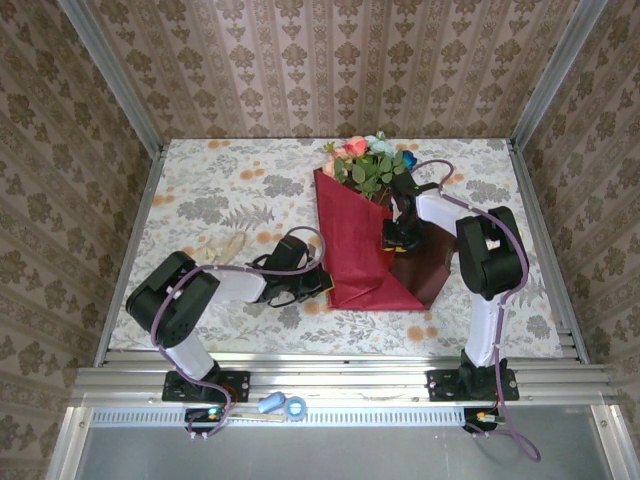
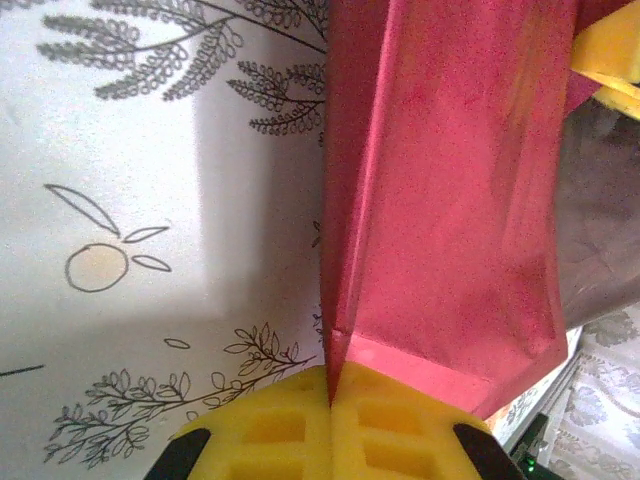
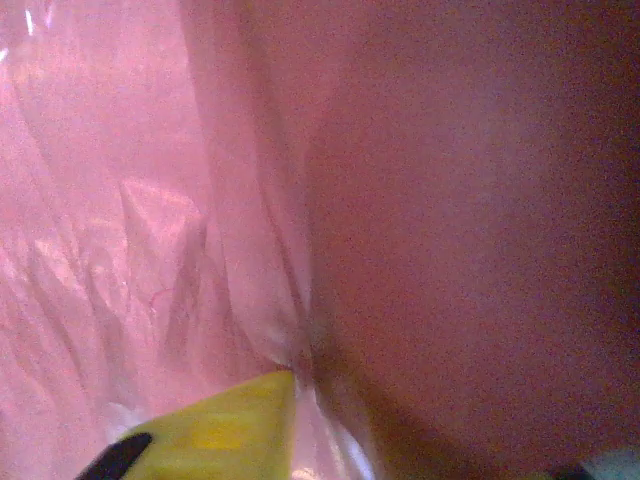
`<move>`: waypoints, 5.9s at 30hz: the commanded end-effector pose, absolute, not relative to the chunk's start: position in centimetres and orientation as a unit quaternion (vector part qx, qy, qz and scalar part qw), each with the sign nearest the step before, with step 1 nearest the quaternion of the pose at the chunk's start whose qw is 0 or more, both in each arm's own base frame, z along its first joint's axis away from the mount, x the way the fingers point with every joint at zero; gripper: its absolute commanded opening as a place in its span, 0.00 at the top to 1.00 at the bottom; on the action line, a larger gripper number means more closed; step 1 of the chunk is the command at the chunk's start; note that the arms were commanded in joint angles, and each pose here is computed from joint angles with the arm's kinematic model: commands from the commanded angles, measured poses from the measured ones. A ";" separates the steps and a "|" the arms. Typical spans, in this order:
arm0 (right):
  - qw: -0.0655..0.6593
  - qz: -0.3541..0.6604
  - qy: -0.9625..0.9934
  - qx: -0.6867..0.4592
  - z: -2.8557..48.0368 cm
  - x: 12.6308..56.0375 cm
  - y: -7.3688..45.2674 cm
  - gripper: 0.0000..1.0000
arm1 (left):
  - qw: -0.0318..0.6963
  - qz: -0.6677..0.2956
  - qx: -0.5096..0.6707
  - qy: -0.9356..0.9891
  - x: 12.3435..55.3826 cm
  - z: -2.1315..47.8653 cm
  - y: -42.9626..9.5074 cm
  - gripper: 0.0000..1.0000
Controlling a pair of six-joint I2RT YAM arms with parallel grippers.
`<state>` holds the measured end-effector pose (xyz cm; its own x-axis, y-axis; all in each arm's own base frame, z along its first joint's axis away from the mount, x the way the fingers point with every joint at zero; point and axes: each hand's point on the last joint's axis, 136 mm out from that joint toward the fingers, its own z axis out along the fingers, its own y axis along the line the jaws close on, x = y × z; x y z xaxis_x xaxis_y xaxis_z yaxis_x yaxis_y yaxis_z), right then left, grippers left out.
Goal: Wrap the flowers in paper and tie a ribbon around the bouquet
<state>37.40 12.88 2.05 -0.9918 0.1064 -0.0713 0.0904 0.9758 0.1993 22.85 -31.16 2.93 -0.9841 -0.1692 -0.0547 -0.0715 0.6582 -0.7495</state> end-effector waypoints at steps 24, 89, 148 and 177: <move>0.118 0.507 0.654 0.549 8.9 23.9 28.1 0.34 | -0.001 -0.469 -0.132 0.873 22.6 4.8 -32.4 1.00; 0.164 0.488 0.590 0.622 6.3 23.3 27.2 1.00 | -0.005 -0.503 -0.127 0.855 23.6 5.4 -31.3 0.99; 0.114 0.467 0.653 0.585 5.8 21.9 27.5 1.00 | 0.088 -0.481 -0.161 0.858 42.2 2.7 -28.5 0.77; 0.085 0.464 0.668 0.575 5.4 21.6 28.5 1.00 | 0.126 -0.499 -0.198 0.834 51.8 2.5 -26.4 0.80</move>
